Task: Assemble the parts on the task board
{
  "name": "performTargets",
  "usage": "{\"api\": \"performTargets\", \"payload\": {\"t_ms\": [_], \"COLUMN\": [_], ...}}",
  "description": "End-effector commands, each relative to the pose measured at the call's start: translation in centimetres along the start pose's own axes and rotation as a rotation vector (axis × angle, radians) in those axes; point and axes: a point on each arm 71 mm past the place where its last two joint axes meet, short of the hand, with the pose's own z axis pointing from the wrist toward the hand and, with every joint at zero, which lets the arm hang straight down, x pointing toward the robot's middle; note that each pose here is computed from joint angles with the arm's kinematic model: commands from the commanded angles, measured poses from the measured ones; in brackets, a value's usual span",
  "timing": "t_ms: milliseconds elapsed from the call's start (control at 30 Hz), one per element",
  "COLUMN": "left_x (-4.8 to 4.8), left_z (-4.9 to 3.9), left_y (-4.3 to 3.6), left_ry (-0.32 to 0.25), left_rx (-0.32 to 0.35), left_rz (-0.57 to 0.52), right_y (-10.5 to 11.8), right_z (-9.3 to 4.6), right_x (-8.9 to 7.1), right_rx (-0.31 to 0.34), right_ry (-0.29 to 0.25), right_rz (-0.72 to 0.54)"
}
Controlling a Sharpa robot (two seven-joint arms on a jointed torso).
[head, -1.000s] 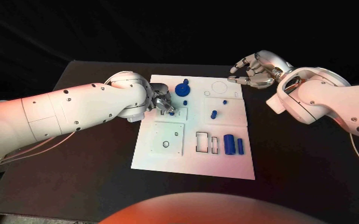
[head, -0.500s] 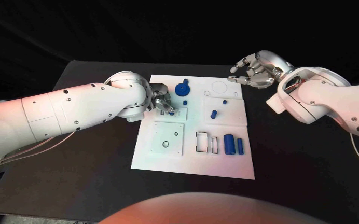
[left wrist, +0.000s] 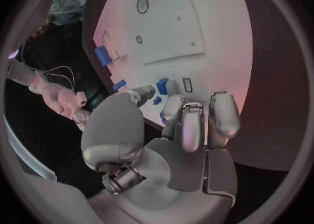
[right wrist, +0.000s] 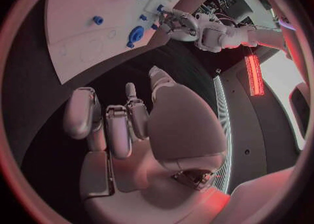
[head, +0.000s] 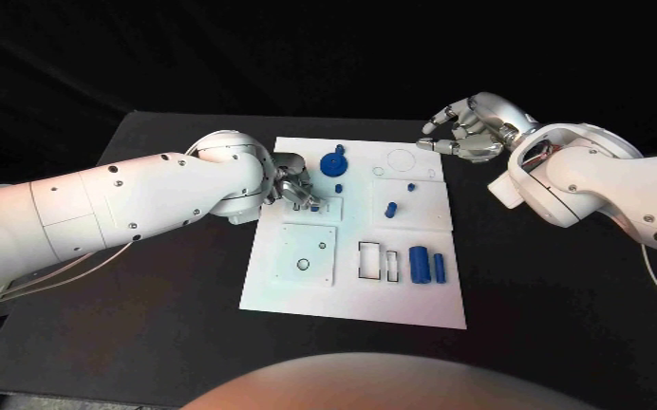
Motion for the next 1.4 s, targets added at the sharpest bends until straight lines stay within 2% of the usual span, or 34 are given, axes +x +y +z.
{"api": "performTargets", "payload": {"t_ms": [33, 300, 500, 633, 800, 867, 1067, 1233, 1400], "left_x": [-0.06, -0.92, -2.26, -4.0, -7.49, -8.39, -10.08, -10.69, -10.52], "left_z": [-0.24, -0.84, -1.6, -2.28, -2.87, -2.75, -1.83, -1.17, -0.4], "left_y": [-0.16, -0.25, -0.18, 0.16, 1.44, 1.91, 3.02, 3.73, 3.99], "left_ry": [0.003, -0.024, -0.043, -0.032, -0.038, -0.052, -0.089, -0.1, -0.078], "left_rx": [0.009, 0.02, 0.03, 0.03, -0.007, -0.025, -0.081, -0.116, -0.138], "left_rz": [0.001, -0.012, -0.04, -0.048, -0.041, -0.036, -0.018, -0.009, 0.001], "right_y": [0.0, -0.1, -0.1, -0.2, -0.3, -0.3, -0.3, -0.4, -0.4], "right_z": [0.0, 0.0, 0.0, 0.1, 0.1, 0.1, 0.2, 0.2, 0.2], "right_x": [0.0, -0.1, -0.1, -0.2, -0.2, -0.2, -0.1, -0.1, 0.0], "right_rx": [-0.006, -0.005, -0.002, 0.001, 0.004, 0.004, 0.003, 0.004, 0.004], "right_ry": [-0.002, -0.005, -0.006, -0.006, -0.008, -0.008, -0.007, -0.006, -0.004], "right_rz": [-0.005, -0.005, -0.006, -0.007, -0.008, -0.008, -0.009, -0.008, -0.009]}}
